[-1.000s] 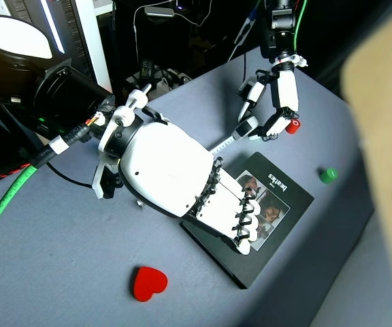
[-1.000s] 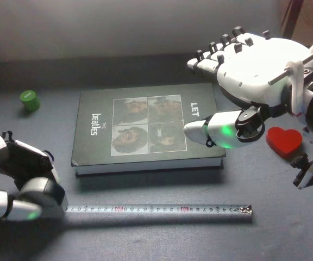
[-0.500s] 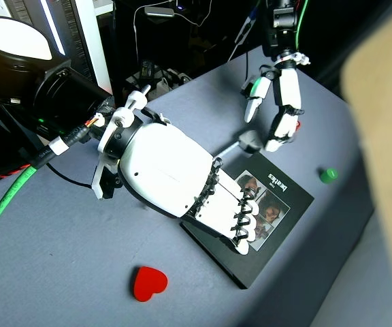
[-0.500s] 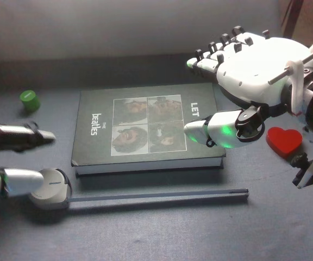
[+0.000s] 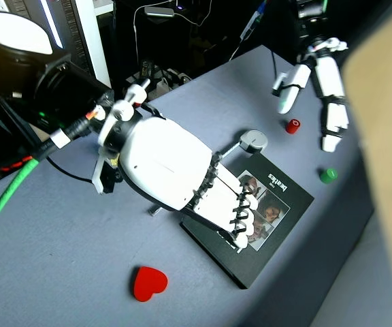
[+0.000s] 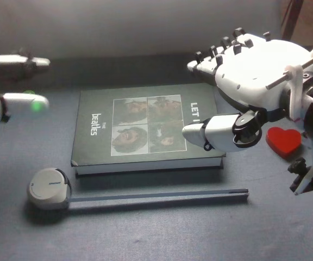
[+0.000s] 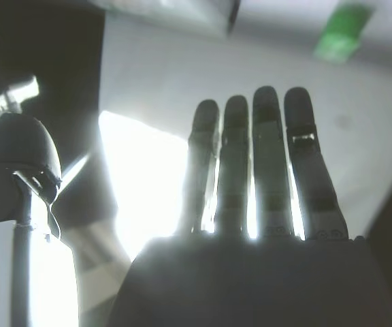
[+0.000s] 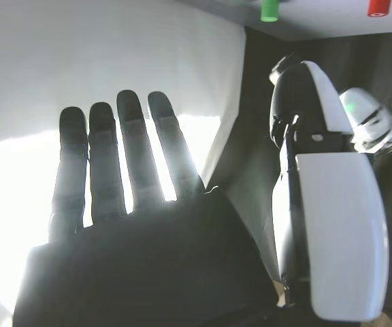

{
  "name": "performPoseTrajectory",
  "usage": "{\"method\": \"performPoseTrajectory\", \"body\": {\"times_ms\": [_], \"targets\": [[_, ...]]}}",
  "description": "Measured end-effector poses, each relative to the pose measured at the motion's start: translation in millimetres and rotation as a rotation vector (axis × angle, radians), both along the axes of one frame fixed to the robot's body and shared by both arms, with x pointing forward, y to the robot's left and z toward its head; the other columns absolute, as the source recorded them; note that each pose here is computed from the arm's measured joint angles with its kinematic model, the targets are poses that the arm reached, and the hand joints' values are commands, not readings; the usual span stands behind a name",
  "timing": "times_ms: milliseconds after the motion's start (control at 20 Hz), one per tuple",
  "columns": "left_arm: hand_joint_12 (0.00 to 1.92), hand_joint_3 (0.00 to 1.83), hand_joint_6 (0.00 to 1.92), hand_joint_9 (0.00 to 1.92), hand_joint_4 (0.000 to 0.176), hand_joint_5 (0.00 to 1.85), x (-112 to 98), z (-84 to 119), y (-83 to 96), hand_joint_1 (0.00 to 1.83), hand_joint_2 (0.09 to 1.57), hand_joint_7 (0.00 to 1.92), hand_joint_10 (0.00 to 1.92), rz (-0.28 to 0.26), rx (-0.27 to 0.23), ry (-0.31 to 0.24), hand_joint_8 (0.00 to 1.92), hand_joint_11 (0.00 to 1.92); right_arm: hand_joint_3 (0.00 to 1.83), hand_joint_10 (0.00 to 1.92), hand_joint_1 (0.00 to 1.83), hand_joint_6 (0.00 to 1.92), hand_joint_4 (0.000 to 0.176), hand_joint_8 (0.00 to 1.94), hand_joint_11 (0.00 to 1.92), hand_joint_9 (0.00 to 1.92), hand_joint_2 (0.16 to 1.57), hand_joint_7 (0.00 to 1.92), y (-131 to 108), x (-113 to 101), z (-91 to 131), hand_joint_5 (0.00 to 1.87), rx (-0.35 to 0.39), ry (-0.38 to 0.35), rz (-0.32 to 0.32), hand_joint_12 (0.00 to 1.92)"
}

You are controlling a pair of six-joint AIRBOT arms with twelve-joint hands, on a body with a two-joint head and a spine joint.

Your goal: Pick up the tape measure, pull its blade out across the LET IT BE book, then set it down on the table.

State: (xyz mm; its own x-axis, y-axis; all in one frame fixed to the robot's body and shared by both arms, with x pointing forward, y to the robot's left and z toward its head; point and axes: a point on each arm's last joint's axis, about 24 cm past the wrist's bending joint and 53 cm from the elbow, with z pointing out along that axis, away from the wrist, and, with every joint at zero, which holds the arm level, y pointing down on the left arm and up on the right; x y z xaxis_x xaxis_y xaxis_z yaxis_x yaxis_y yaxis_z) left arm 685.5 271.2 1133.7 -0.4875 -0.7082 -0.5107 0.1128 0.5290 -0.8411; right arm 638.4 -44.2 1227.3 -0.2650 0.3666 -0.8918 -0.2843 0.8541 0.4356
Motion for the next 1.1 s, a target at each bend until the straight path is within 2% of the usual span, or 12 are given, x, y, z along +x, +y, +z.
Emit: {"method": "performPoseTrajectory", "body": {"times_ms": [100, 150, 250, 350, 500, 600, 650, 700, 800, 850, 900, 1100], "targets": [[1.08, 0.00, 0.02, 0.82, 0.000, 0.58, 19.9, 29.2, -14.0, 0.43, 1.01, 0.73, 0.15, 0.026, -0.007, -0.086, 0.05, 0.44, 0.00, 0.80, 0.53, 0.18, 0.000, 0.25, 0.60, 0.81, 1.12, 0.98, -0.1, 0.2, 2.2, 0.89, 0.005, -0.007, -0.033, 1.31], [1.20, 0.00, 0.02, 0.79, 0.000, 0.72, 25.5, 39.5, -18.2, 0.47, 1.02, 0.79, 0.52, 0.041, 0.008, -0.124, 0.09, 0.55, 0.00, 1.24, 0.63, 0.79, 0.000, 0.73, 0.75, 0.80, 1.10, 0.93, 0.7, -0.2, 2.8, 0.83, 0.004, -0.010, -0.042, 1.55], [1.57, 0.00, 1.02, 0.69, 0.000, 0.64, 41.9, 69.1, -26.3, 0.61, 1.05, 0.67, 1.43, 0.125, 0.084, -0.208, 1.09, 0.69, 0.00, 1.87, 0.80, 1.71, 0.000, 1.61, 0.99, 0.91, 1.09, 0.81, 3.0, -3.1, 3.7, 0.73, 0.009, -0.010, -0.065, 1.91], [1.89, 0.00, 1.78, 0.78, 0.000, 0.61, 55.7, 87.4, -32.7, 0.81, 1.08, 0.69, 1.87, 0.189, 0.180, -0.208, 1.81, 0.81, 0.00, 1.92, 0.88, 1.91, 0.000, 1.93, 1.19, 1.08, 1.08, 0.90, -0.1, -3.9, 4.7, 0.80, 0.009, -0.014, -0.091, 1.92], [1.92, 0.00, 1.92, 1.15, 0.000, 1.02, 46.1, 89.0, -62.9, 1.03, 1.08, 1.08, 1.92, 0.128, 0.434, -0.243, 1.92, 1.19, 0.00, 1.92, 0.91, 1.92, 0.000, 1.94, 1.38, 1.23, 1.10, 1.05, 3.7, -6.1, 6.5, 0.85, 0.015, -0.015, -0.092, 1.92], [1.92, 0.00, 1.92, 1.35, 0.000, 1.25, 32.5, 85.0, -89.8, 1.05, 1.08, 1.31, 1.92, 0.117, 0.412, -0.184, 1.92, 1.39, 0.01, 1.92, 0.92, 1.92, 0.000, 1.94, 1.57, 1.41, 1.13, 1.16, 4.2, -6.4, 7.0, 0.95, 0.016, -0.018, -0.096, 1.92], [1.92, 0.00, 1.92, 1.41, 0.063, 1.30, 25.1, 80.2, -96.5, 1.02, 1.08, 1.35, 1.92, 0.126, 0.427, -0.146, 1.92, 1.45, 0.01, 1.92, 0.91, 1.92, 0.000, 1.94, 1.68, 1.52, 1.16, 1.26, 6.8, -7.6, 7.1, 1.04, 0.018, -0.017, -0.092, 1.92], [1.92, 0.01, 1.92, 1.43, 0.171, 1.32, 15.0, 73.8, -101.0, 0.98, 1.12, 1.37, 1.92, 0.134, 0.497, -0.133, 1.92, 1.48, 0.02, 1.92, 0.89, 1.92, 0.000, 1.94, 1.76, 1.61, 1.22, 1.36, 6.6, -8.0, 6.7, 1.14, 0.019, -0.016, -0.094, 1.92], [1.92, 0.01, 1.92, 1.44, 0.175, 1.32, -4.4, 62.9, -106.4, 0.95, 1.14, 1.37, 1.92, 0.166, 0.539, -0.083, 1.92, 1.49, 0.01, 1.92, 0.91, 1.92, 0.000, 1.94, 1.77, 1.62, 1.25, 1.39, 0.4, -6.1, 6.9, 1.18, 0.018, -0.017, -0.121, 1.92], [1.92, 0.01, 1.92, 1.44, 0.176, 1.31, -12.8, 61.8, -107.4, 0.94, 1.15, 1.38, 1.92, 0.191, 0.553, -0.067, 1.92, 1.50, 0.00, 1.92, 0.93, 1.92, 0.048, 1.94, 1.77, 1.62, 1.26, 1.39, -0.6, -5.5, 7.6, 1.19, 0.019, -0.020, -0.125, 1.92], [1.92, 0.01, 1.92, 1.45, 0.176, 1.30, -23.0, 62.0, -106.9, 0.93, 1.16, 1.38, 1.92, 0.231, 0.560, -0.037, 1.92, 1.50, 0.00, 1.92, 0.95, 1.92, 0.150, 1.94, 1.77, 1.62, 1.27, 1.39, 1.4, -6.0, 9.1, 1.20, 0.025, -0.021, -0.122, 1.92], [1.92, 0.00, 1.92, 1.44, 0.176, 1.29, -46.0, 56.5, -117.3, 0.94, 1.15, 1.37, 1.92, 0.290, 0.573, 0.027, 1.92, 1.50, 0.00, 1.92, 0.98, 1.92, 0.176, 1.94, 1.76, 1.62, 1.26, 1.39, 2.2, -6.1, 9.4, 1.19, 0.026, -0.022, -0.121, 1.92]]}}
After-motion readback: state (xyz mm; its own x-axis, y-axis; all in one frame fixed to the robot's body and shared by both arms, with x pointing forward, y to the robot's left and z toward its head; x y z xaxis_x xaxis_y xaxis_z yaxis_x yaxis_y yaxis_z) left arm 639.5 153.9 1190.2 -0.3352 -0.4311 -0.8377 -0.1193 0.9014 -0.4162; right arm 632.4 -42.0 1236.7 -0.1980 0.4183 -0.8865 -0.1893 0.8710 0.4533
